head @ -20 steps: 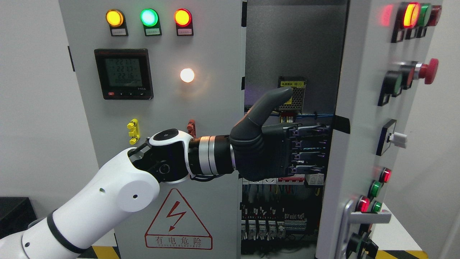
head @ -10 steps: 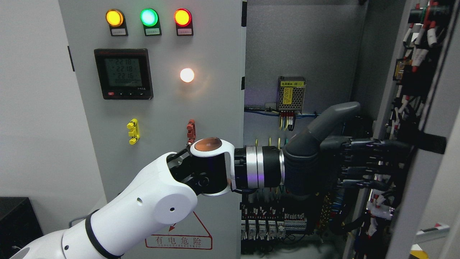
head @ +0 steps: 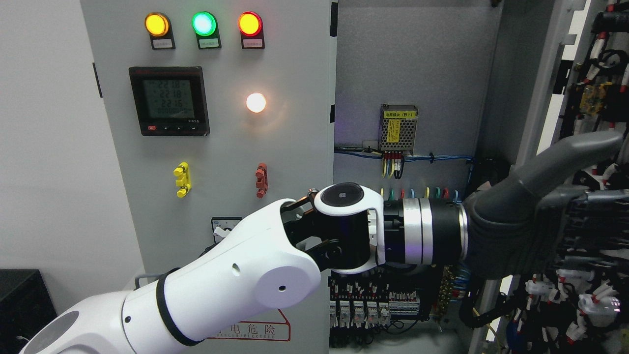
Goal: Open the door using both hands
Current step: 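Keep pushing the button door wide open with the left forearm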
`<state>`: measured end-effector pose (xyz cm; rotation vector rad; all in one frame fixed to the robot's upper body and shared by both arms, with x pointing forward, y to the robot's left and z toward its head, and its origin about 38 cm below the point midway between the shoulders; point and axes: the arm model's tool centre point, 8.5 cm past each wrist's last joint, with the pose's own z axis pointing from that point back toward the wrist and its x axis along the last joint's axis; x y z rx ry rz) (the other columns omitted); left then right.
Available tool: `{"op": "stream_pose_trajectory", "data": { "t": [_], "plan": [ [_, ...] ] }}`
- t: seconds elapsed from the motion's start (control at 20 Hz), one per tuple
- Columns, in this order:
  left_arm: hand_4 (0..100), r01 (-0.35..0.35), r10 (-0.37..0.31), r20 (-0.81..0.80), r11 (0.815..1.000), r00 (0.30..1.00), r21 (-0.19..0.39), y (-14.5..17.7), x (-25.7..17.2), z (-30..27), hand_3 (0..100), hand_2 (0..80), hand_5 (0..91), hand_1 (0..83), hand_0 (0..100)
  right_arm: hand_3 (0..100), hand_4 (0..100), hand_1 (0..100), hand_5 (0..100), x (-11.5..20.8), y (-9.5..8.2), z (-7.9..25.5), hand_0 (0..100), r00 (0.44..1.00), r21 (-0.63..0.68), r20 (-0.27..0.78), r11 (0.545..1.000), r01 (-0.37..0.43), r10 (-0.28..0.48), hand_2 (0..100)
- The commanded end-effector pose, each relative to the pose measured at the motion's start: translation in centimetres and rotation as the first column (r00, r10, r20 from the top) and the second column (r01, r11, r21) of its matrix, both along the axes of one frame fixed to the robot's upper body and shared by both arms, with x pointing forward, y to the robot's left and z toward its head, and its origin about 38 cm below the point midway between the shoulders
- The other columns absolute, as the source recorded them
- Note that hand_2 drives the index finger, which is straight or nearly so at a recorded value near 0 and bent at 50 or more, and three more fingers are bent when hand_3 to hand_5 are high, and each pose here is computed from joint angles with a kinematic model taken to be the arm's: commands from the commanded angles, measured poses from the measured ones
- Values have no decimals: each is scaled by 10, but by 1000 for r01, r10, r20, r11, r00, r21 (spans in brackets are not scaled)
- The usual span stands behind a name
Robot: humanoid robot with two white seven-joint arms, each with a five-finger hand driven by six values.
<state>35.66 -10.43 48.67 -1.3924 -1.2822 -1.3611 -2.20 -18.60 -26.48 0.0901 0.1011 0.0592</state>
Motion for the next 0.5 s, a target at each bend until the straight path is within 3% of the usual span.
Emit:
{"op": "stream_pose_trajectory", "data": {
  "t": [0.0, 0.3, 0.45],
  "plan": [
    [0, 15, -12, -21, 989, 1000, 146, -44, -4, -47, 0, 0, 0, 0, 0, 0, 0, 0, 0, 0, 0, 0, 0, 1000, 4, 0, 1000, 3, -3, 0],
    [0, -8, 10, -8, 983, 1000, 186, -79, -1, -81, 0, 0, 0, 0, 0, 0, 0, 0, 0, 0, 0, 0, 0, 1000, 2, 0, 1000, 3, -3, 0],
    [0, -37, 40, -14, 985, 999, 171, -97, -3, -87, 0, 0, 0, 0, 0, 0, 0, 0, 0, 0, 0, 0, 0, 1000, 4, 0, 1000, 3, -3, 0]
  ]
}}
